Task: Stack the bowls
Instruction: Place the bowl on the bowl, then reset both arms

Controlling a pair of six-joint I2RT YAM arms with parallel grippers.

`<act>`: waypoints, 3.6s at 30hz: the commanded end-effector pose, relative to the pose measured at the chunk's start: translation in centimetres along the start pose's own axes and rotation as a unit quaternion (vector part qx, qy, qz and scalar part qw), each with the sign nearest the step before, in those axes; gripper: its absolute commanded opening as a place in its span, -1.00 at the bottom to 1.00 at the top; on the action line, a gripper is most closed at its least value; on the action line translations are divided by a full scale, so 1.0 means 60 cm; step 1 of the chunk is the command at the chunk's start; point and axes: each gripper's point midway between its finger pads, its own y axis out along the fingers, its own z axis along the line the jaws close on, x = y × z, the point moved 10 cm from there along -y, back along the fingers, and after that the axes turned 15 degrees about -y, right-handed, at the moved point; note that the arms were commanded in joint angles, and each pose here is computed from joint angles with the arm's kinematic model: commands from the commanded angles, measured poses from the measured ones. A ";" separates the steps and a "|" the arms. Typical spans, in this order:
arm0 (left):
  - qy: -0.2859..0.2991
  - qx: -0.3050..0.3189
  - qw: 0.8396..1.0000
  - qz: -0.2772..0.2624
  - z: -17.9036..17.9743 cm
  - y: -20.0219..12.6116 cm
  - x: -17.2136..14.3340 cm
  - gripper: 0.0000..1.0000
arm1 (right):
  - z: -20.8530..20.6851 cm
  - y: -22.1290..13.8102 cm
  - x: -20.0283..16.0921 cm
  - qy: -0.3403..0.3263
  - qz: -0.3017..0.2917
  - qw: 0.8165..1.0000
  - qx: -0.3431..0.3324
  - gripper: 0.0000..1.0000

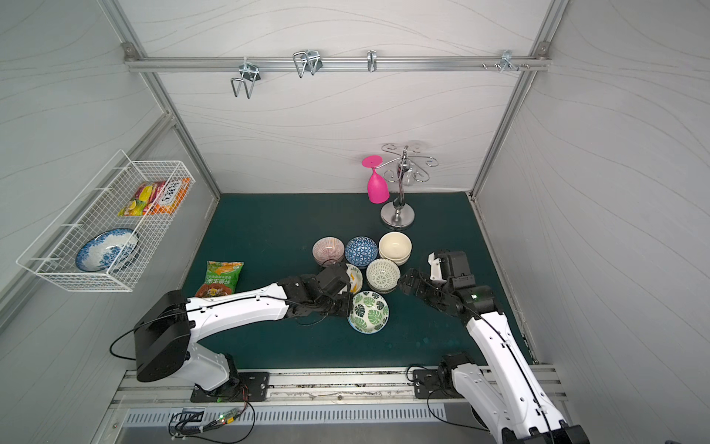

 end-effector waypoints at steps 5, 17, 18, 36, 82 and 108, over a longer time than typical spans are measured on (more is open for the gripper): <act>0.009 -0.008 0.999 -0.029 -0.015 0.011 0.019 -0.94 | 0.003 -0.006 0.003 -0.006 0.000 1.000 0.004 0.98; 0.016 -0.005 0.999 -0.041 -0.005 0.009 0.023 0.36 | 0.002 -0.003 0.005 -0.005 -0.001 1.000 0.001 0.98; 0.016 -0.006 0.999 -0.045 -0.005 0.006 0.023 0.43 | 0.002 -0.002 0.006 -0.005 -0.003 1.000 0.000 0.98; 0.039 0.146 0.886 -0.438 0.129 -0.263 0.041 1.00 | -0.061 0.018 0.088 0.028 -0.254 0.937 -0.239 0.98; 0.007 0.187 0.848 -0.495 0.455 -0.109 0.254 1.00 | -0.231 0.200 0.122 -0.197 -0.291 0.884 -0.309 0.98; 0.008 0.186 0.846 -0.500 0.455 -0.110 0.255 1.00 | -0.230 0.207 0.130 -0.202 -0.275 0.888 -0.309 0.98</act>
